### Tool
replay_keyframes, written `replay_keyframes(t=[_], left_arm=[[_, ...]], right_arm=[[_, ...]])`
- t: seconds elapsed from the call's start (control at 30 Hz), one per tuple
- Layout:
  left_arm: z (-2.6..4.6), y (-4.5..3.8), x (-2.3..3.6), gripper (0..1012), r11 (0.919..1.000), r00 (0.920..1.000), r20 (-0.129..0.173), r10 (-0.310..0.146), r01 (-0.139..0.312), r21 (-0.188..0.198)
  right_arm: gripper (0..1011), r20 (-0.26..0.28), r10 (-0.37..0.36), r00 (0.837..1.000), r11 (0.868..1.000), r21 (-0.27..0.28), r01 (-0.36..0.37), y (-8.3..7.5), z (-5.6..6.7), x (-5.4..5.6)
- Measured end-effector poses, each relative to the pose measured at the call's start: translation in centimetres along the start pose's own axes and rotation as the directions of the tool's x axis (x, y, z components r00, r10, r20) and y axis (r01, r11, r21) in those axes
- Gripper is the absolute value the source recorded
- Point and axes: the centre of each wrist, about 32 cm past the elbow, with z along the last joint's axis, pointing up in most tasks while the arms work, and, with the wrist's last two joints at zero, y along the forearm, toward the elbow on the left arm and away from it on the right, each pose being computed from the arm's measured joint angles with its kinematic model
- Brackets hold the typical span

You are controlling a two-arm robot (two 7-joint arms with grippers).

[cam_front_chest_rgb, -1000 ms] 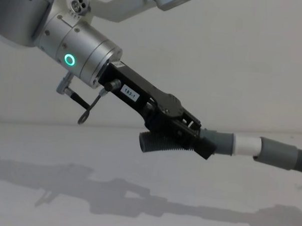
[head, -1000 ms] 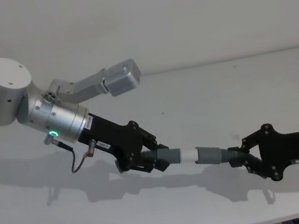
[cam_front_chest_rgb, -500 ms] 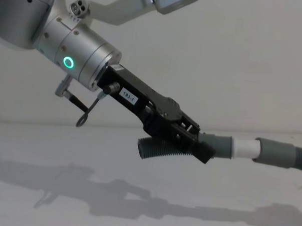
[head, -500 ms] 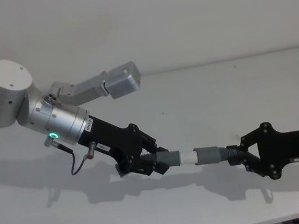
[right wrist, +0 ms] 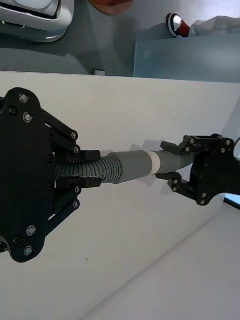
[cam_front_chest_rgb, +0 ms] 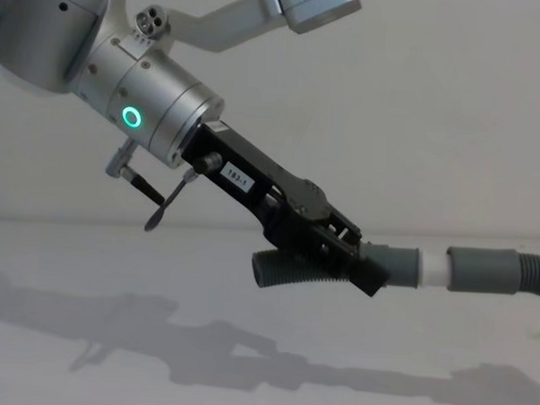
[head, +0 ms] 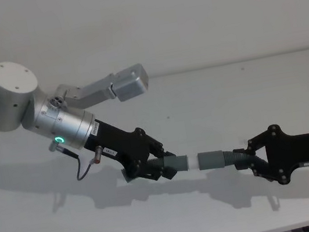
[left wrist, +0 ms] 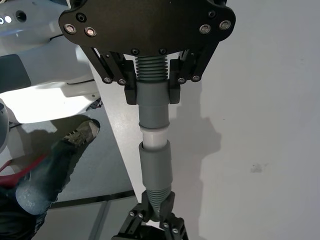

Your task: Use both hands to pick up one end of the pipe from the table, align the ends, and insert them.

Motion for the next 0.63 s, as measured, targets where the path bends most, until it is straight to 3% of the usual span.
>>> replay_keyframes(t=[0.63], left_arm=[[0.18,-0.21,0.25,336,0.9998,0.9998,-0.007,0.018,-0.018,-0.004]], right_arm=[[153,0.027,0.023,0.999,1.0,0.004,-0.024,0.18,0.55,-0.05]])
